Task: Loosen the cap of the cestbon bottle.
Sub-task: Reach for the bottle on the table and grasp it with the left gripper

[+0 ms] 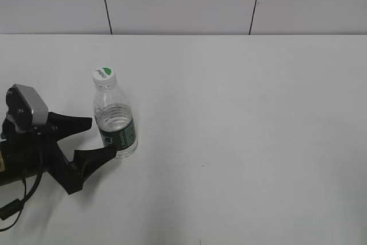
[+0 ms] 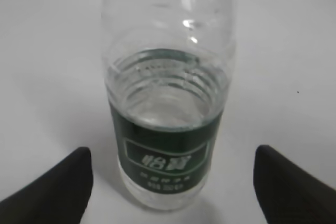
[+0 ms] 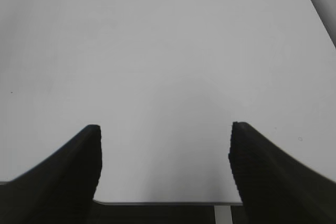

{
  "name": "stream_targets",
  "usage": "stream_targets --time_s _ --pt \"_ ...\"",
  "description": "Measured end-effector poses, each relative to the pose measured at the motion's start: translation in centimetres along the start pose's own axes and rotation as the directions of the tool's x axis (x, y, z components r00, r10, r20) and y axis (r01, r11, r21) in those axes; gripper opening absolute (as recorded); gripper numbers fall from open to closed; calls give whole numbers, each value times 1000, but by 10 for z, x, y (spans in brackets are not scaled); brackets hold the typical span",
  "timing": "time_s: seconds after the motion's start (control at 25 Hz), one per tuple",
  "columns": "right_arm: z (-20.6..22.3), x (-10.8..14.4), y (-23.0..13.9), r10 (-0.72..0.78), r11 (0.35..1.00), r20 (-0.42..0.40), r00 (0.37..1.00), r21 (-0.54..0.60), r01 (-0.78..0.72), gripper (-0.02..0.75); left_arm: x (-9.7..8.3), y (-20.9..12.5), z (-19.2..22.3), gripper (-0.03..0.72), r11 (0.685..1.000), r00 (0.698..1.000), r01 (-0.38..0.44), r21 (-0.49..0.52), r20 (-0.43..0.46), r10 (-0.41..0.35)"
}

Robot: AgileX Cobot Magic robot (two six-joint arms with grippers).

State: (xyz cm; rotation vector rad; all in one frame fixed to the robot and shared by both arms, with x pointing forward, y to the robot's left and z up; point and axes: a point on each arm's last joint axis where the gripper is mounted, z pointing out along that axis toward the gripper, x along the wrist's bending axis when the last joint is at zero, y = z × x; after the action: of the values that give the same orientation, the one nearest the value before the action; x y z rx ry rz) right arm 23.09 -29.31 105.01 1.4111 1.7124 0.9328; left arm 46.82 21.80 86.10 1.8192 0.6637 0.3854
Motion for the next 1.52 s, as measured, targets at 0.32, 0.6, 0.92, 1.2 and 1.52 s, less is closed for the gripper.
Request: stream_targets --time_s 0.32,0.6,0.92,1.2,1.52 --pt "0 0 0 0 1000 0 1000 0 0 584 15 16 15 564 997 997 -56 -62 44 59" --pt "0 0 0 0 1000 0 1000 0 0 584 23 26 23 566 991 992 -96 -89 74 103" --pt "0 0 0 0 1000 0 1000 0 0 584 24 24 24 566 994 992 -97 -55 81 101" --pt "0 0 0 0 1000 0 1000 0 0 584 24 13 27 566 997 993 -63 -37 96 67" --pt "0 0 0 0 1000 0 1000 0 0 584 23 13 28 465 997 993 -54 -58 103 60"
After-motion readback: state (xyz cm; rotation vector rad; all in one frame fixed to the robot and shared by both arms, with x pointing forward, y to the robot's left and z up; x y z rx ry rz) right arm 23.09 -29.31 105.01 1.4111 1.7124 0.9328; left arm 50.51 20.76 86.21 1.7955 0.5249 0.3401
